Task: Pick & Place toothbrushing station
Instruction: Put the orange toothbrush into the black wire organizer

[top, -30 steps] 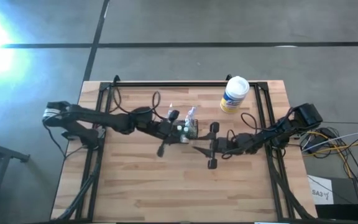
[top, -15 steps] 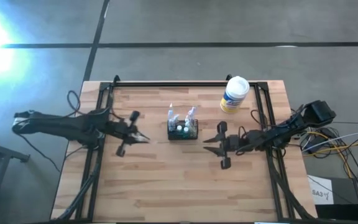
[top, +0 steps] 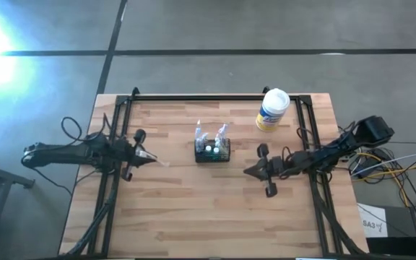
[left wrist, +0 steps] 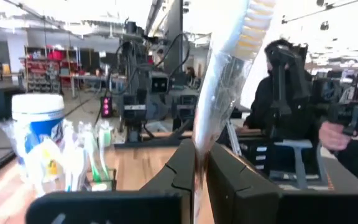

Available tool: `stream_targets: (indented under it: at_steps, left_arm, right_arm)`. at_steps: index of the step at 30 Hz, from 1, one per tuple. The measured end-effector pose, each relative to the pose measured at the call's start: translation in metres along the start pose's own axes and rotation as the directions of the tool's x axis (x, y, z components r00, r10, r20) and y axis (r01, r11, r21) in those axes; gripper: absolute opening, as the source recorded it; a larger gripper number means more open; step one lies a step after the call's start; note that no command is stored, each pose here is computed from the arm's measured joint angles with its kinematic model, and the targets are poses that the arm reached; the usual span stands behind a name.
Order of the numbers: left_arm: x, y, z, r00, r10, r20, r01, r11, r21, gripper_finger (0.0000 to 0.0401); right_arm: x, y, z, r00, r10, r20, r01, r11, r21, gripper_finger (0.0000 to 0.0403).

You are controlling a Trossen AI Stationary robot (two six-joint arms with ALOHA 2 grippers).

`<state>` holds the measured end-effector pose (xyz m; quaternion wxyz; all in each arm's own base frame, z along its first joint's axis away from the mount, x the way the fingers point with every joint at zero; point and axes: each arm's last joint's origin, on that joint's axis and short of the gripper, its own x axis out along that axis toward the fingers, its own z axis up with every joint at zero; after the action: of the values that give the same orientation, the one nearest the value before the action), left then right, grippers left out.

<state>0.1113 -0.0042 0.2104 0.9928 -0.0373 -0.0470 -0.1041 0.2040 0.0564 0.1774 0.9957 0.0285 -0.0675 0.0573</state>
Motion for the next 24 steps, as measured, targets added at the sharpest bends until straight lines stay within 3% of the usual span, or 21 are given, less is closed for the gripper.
stream_targets:
  at_steps: [5, 9, 15, 20, 24]
  left_arm:
    - [-0.001, 0.000, -0.003, 0.999, 0.006, -0.040, -0.004, 0.999, 0.046, 0.0024]
    - [-0.001, 0.003, -0.023, 0.989, 0.042, -0.144, -0.028, 0.995, 0.096, 0.0022]
    - [-0.001, 0.004, -0.023, 0.993, 0.046, -0.105, -0.033, 0.993, 0.115, 0.0022]
    - [0.000, 0.003, -0.001, 0.998, 0.049, -0.046, -0.041, 0.984, 0.175, 0.0022]
    - [0.002, 0.004, 0.018, 0.993, 0.121, 0.015, -0.121, 0.973, 0.196, 0.0022]
  right_arm:
    - [0.001, 0.000, 0.001, 1.000, -0.003, 0.027, 0.004, 0.999, -0.042, 0.0008]
    - [0.003, 0.001, 0.002, 0.999, 0.007, 0.032, -0.007, 1.000, -0.010, 0.0008]
    - [0.002, 0.001, 0.001, 1.000, 0.007, 0.028, -0.006, 1.000, -0.019, 0.0008]
    - [0.003, 0.001, -0.002, 1.000, 0.005, 0.007, -0.005, 1.000, -0.030, 0.0008]
    - [0.006, 0.001, 0.000, 1.000, 0.002, 0.021, -0.001, 1.000, -0.026, 0.0008]
